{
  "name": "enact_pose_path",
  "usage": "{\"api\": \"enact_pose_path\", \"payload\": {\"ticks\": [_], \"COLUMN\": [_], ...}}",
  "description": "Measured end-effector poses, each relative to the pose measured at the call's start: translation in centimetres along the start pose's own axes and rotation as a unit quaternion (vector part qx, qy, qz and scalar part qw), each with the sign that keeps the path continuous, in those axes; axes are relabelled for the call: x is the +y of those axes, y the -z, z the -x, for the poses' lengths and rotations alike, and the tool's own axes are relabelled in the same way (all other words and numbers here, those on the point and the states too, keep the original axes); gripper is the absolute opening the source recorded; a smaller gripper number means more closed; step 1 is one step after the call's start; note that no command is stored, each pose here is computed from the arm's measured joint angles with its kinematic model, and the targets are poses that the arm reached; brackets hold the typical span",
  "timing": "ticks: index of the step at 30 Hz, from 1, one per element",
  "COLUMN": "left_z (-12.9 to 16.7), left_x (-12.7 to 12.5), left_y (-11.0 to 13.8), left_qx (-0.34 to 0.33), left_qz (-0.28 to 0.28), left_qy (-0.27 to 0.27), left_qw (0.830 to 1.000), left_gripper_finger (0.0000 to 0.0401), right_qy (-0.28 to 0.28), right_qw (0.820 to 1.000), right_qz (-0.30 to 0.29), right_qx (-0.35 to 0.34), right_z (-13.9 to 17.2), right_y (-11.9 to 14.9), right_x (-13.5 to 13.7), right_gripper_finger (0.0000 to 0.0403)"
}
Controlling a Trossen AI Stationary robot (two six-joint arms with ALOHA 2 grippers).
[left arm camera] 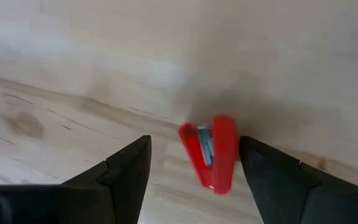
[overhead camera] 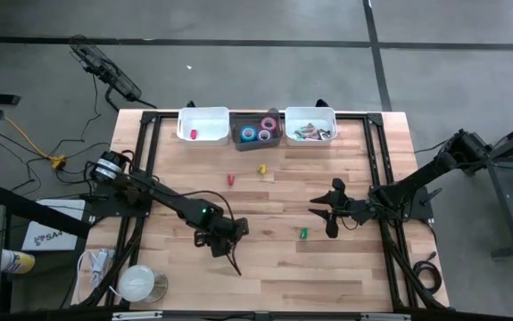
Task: Pick and place Stapler, Stapler remover, tape
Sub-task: Put the bottom red stapler into the left white bin
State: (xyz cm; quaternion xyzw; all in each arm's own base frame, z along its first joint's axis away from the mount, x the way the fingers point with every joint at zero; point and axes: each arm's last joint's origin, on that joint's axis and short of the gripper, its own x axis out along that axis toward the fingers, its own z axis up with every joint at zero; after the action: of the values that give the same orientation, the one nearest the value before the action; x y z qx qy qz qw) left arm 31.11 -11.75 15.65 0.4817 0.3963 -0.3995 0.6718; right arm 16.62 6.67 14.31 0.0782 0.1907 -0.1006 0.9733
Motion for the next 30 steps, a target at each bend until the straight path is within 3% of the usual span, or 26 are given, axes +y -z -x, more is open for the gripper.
{"api": "enact_pose_path", "payload": {"ticks": [13,17,30], "left_z": [-0.23,-0.22,-0.23], "left_x": [-0.12,-0.19,-0.25], "left_y": [0.03,-0.05,-0.01], "left_qx": [-0.003,-0.016,-0.014], "left_qz": [0.081,0.105,0.108], "left_qy": [0.011,0.023,0.026], "left_qw": [0.997,0.994,0.994], "left_gripper_finger": [0.0234,0.021,0.0115], "right_qy": [0.001,0.001,0.0], "right_qw": [1.0,1.0,1.0], "right_qz": [0.001,0.001,0.0], "right_qx": [0.001,0.001,0.002], "right_z": [0.0,0.0,0.0], "right_y": [0.03,0.03,0.03], "right_x": [-0.02,-0.02,-0.01], "right_gripper_finger": [0.0136,0.0136,0.0136]}}
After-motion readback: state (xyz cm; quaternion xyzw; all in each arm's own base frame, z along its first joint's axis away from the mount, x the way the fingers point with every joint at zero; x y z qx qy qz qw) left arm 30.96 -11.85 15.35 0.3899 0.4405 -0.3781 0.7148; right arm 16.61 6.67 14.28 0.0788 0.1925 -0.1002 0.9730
